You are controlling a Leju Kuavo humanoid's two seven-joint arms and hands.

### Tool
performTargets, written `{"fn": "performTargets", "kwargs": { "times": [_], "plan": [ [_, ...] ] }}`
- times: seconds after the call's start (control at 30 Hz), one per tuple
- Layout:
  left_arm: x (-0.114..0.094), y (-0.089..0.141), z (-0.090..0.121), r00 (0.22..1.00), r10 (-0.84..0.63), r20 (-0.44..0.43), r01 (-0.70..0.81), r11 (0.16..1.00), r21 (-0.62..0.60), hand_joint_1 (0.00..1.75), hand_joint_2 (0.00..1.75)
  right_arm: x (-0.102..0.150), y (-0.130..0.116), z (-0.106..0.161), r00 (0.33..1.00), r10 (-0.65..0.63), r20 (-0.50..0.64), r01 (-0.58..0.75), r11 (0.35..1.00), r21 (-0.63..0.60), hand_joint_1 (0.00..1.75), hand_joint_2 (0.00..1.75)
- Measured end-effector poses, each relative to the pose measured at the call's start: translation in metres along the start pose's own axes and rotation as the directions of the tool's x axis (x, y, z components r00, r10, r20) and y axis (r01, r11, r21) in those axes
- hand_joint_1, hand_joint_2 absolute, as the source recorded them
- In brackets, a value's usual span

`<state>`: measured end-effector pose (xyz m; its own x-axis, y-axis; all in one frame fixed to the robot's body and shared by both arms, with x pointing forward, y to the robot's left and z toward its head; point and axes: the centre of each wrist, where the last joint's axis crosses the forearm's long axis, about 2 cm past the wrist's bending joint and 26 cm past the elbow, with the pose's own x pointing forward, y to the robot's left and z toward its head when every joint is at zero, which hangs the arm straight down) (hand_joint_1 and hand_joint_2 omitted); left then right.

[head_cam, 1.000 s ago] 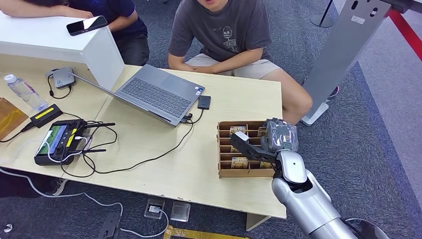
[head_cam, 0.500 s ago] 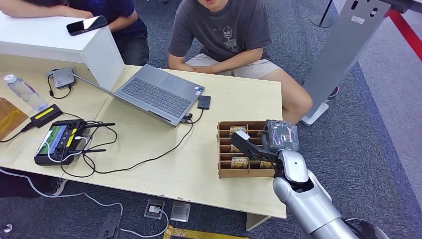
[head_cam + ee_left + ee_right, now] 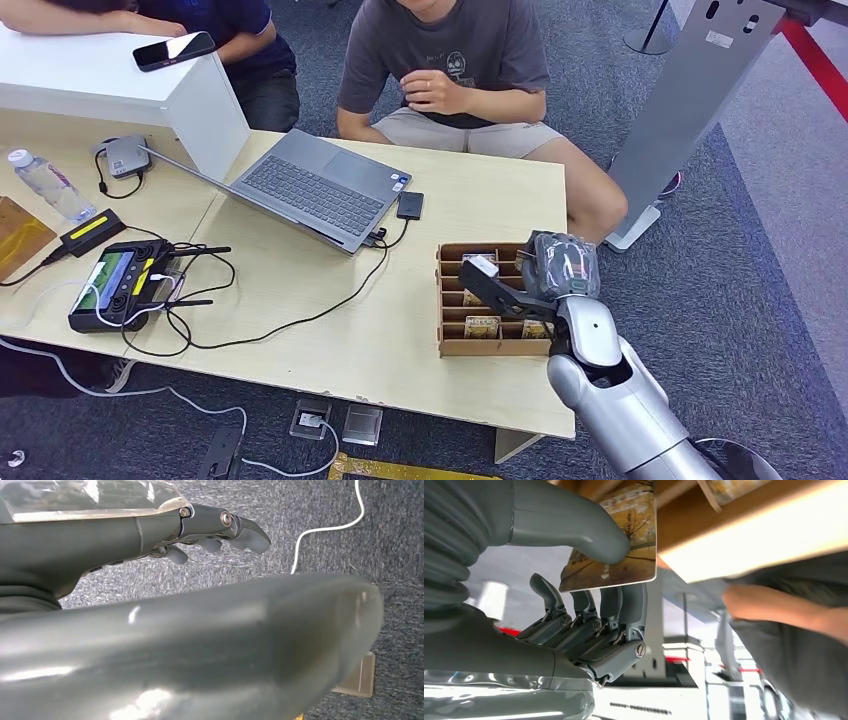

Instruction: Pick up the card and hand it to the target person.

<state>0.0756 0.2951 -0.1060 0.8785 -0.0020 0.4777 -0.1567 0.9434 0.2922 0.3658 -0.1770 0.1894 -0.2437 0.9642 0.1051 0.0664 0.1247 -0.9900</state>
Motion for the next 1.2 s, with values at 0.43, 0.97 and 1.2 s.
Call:
{"fn": "performTargets", "kwargs": {
  "times": [0.43, 0.97, 1.2],
  "plan": [
    [0.0, -0.001, 0.0, 1.0, 0.019, -0.007, -0.019, 1.0, 0.016, 0.0, 0.0, 0.013, -0.06, 0.001, 0.994, -0.048, 0.099, 0.063, 0.986, -0.155, 1.5, 1.75],
    [0.0, -0.002, 0.001, 1.0, -0.011, 0.02, 0.012, 1.0, -0.007, 0.0, 0.0, 0.021, -0.109, -0.023, 0.963, -0.075, 0.26, 0.161, 0.932, -0.325, 1.62, 1.75],
    [0.001, -0.003, 0.001, 0.999, -0.023, 0.025, 0.023, 1.0, -0.006, 0.0, 0.0, 0.026, -0.106, -0.048, 0.959, -0.015, 0.284, 0.134, 0.904, -0.406, 1.62, 1.75]
  ]
}}
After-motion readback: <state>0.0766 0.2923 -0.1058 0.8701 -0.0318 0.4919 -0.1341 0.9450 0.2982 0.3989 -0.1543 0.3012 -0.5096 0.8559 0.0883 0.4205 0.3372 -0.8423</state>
